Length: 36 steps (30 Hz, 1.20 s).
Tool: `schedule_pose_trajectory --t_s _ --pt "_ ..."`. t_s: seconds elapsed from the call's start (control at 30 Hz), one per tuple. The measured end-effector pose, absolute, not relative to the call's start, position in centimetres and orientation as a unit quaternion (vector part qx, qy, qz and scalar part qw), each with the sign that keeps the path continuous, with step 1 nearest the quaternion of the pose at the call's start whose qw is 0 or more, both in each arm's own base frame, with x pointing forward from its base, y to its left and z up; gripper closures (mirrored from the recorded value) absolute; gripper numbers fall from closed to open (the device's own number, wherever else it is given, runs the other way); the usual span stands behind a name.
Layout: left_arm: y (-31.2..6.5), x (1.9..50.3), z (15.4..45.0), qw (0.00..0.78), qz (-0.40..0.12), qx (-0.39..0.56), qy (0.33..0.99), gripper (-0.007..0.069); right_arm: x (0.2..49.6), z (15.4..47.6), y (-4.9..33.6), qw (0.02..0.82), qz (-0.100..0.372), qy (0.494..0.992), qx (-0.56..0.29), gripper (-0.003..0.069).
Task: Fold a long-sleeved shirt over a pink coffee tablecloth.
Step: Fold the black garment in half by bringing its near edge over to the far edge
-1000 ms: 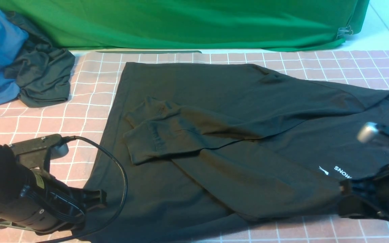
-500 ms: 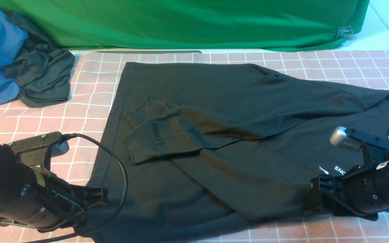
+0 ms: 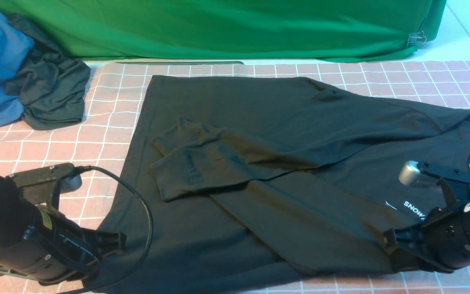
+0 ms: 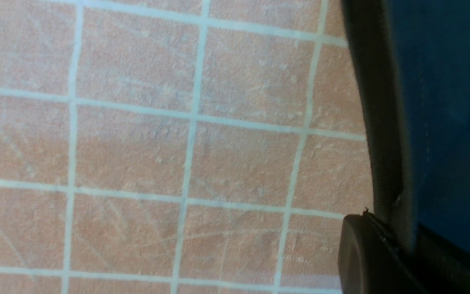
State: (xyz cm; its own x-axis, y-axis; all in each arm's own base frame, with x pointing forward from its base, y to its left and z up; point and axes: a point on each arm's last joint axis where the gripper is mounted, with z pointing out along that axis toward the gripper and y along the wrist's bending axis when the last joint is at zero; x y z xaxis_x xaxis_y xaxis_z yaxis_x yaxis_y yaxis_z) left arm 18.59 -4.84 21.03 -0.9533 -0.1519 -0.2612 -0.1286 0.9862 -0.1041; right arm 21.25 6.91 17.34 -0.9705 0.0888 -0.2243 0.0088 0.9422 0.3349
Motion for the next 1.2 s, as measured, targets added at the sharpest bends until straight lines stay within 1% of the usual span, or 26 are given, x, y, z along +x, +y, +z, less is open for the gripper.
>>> schedule_pose_trajectory --t_s 0.2,0.3,0.37,0.47,0.53,0.57,0.6,0.7,0.77,0.8,0.83,0.87,0.9,0.93,1.0,1.03,1.1,1.2 --pt "-4.8 18.4 21.0 0.123 -0.038 -0.07 0.989 0.0592 19.6 19.1 6.4 0.114 0.151 0.982 -0.015 0.0604" --pt "-4.7 18.2 20.9 0.114 -0.033 -0.069 0.991 0.0592 19.4 19.2 6.1 0.113 0.133 0.985 -0.018 0.0604" --pt "-4.6 18.1 20.9 0.111 -0.03 -0.068 0.991 0.0592 19.5 19.2 6.0 0.112 0.13 0.985 -0.014 0.0603" --pt "-4.6 18.1 20.9 0.11 -0.029 -0.067 0.991 0.0592 19.6 19.1 6.0 0.115 0.128 0.985 -0.009 0.0589" --pt "-4.6 18.1 20.9 0.109 -0.029 -0.068 0.991 0.0592 19.6 19.1 6.0 0.116 0.128 0.985 -0.007 0.0564" --pt "-4.6 18.1 20.9 0.108 -0.029 -0.068 0.991 0.0592 19.6 19.1 6.0 0.116 0.127 0.985 -0.007 0.053" --pt "-4.6 18.1 20.9 0.108 -0.028 -0.068 0.991 0.0592 19.6 19.1 6.0 0.116 0.127 0.985 -0.008 0.0523" --pt "-4.6 18.1 20.9 0.106 -0.028 -0.068 0.992 0.0592 19.5 19.2 5.7 0.101 0.111 0.988 -0.026 0.0323" --pt "-4.6 18.1 20.9 0.106 -0.028 -0.068 0.992 0.0592 19.6 19.7 5.5 0.091 0.091 0.991 -0.046 0.0227" --pt "-4.6 18.1 20.9 0.106 -0.028 -0.068 0.992 0.0592 19.8 20.3 5.2 0.08 0.072 0.992 -0.059 0.0165" --pt "-4.6 18.1 20.9 0.106 -0.028 -0.068 0.992 0.0592 19.9 20.8 4.9 0.071 0.051 0.994 -0.068 0.0118" --pt "-4.6 18.1 20.9 0.106 -0.028 -0.068 0.992 0.0592 19.9 20.9 4.8 0.069 0.046 0.994 -0.067 0.0112" --pt "-4.6 18.0 20.9 0.106 -0.028 -0.068 0.992 0.0592 20.0 21.6 4.2 0.056 0.008 0.996 -0.072 0.0085" --pt "-4.6 18.0 20.9 0.104 -0.028 -0.068 0.992 0.0592 20.1 22.0 3.7 0.053 -0.022 0.996 -0.072 0.0077" --pt "-4.6 18.0 20.9 0.102 -0.027 -0.068 0.992 0.0592 20.2 22.6 2.7 0.053 -0.071 0.994 -0.065 0.0072" --pt "-4.6 18.0 20.9 0.101 -0.026 -0.068 0.992 0.0592 20.3 22.8 2.3 0.053 -0.088 0.993 -0.058 0.0072" --pt "-4.6 17.9 20.9 0.099 -0.026 -0.068 0.992 0.0592 20.4 22.8 1.8 0.057 -0.096 0.993 -0.042 0.0072" --pt "-4.6 17.9 20.9 0.099 -0.028 -0.07 0.992 0.0592 21.0 22.8 0.7 0.083 -0.071 0.994 0.001 0.0072"
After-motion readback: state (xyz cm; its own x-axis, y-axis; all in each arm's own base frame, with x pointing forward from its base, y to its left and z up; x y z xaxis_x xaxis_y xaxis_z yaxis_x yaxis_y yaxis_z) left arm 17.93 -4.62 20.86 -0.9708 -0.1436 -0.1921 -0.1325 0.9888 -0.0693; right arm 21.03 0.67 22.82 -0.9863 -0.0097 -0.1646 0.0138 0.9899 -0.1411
